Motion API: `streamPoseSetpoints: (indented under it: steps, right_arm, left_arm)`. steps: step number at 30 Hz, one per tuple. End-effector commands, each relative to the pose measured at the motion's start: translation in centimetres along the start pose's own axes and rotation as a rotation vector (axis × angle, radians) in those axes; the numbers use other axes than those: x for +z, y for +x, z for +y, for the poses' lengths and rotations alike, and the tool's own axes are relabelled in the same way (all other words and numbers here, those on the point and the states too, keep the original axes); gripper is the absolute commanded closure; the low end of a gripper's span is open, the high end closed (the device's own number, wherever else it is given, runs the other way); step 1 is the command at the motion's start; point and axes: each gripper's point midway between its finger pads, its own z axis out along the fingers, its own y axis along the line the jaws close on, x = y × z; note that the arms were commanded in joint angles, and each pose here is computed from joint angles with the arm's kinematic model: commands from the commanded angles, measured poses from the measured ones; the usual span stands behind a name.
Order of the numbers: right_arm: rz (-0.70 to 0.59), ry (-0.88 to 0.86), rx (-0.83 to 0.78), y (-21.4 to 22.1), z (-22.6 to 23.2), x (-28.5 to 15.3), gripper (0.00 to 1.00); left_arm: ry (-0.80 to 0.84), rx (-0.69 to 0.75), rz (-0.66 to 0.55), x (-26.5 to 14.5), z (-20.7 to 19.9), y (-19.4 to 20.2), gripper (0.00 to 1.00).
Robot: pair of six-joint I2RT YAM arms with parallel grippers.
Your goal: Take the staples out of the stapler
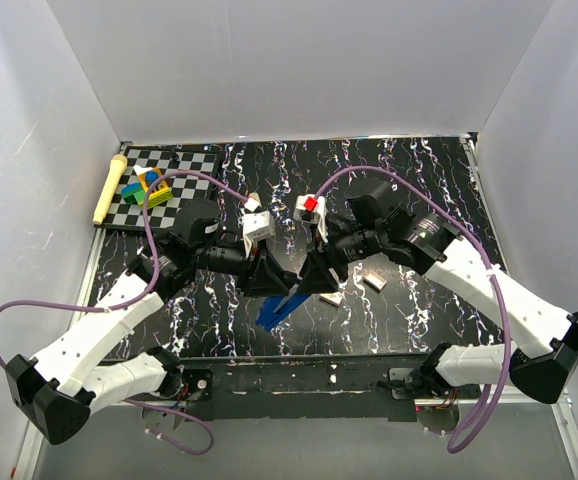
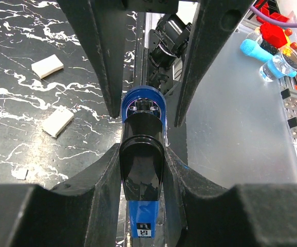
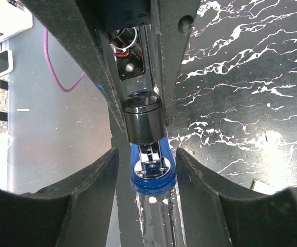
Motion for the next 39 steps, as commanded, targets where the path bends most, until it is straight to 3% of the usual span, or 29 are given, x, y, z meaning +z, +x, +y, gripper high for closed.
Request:
streamPoseSetpoints:
  steps: [1, 11, 13, 14, 15, 29, 39]
  right_arm:
    - [-0.01, -0.048, -0.039, -0.2, 0.9, 0.4, 0.45]
    - [0.011, -0.093, -0.038, 0.7, 1.6, 1.1, 0.67]
    - [0.012, -0.097, -0.037, 0.9, 1.8, 1.1, 0.79]
    - [0.01, -0.093, -0.042, 0.9, 1.8, 1.1, 0.94]
    - [0.012, -0.086, -0.038, 1.3, 1.8, 1.1, 0.99]
    - [0.008, -0.136, 0.085, 7.2, 3.4, 1.6, 0.99]
    - [-0.03, -0.064, 0.064, 4.4, 2.3, 1.6, 0.99]
  left_arm:
    - [0.046, 0.066, -0.058, -0.5, -1.5, -1.7, 1.0]
    - [0.072, 0.08, -0.073, -0.4, -1.9, -2.2, 1.0]
    - [0.093, 0.055, -0.073, -0.4, -2.4, -2.3, 1.0]
    - [0.102, 0.055, -0.075, -0.5, -2.6, -2.4, 1.0]
    - [0.107, 0.059, -0.078, -0.5, -2.7, -2.5, 1.0]
    - [0.062, 0.105, -0.216, -1.9, -4.1, -6.1, 1.0]
    - [0.03, 0.079, -0.208, -1.2, -2.6, -6.3, 1.0]
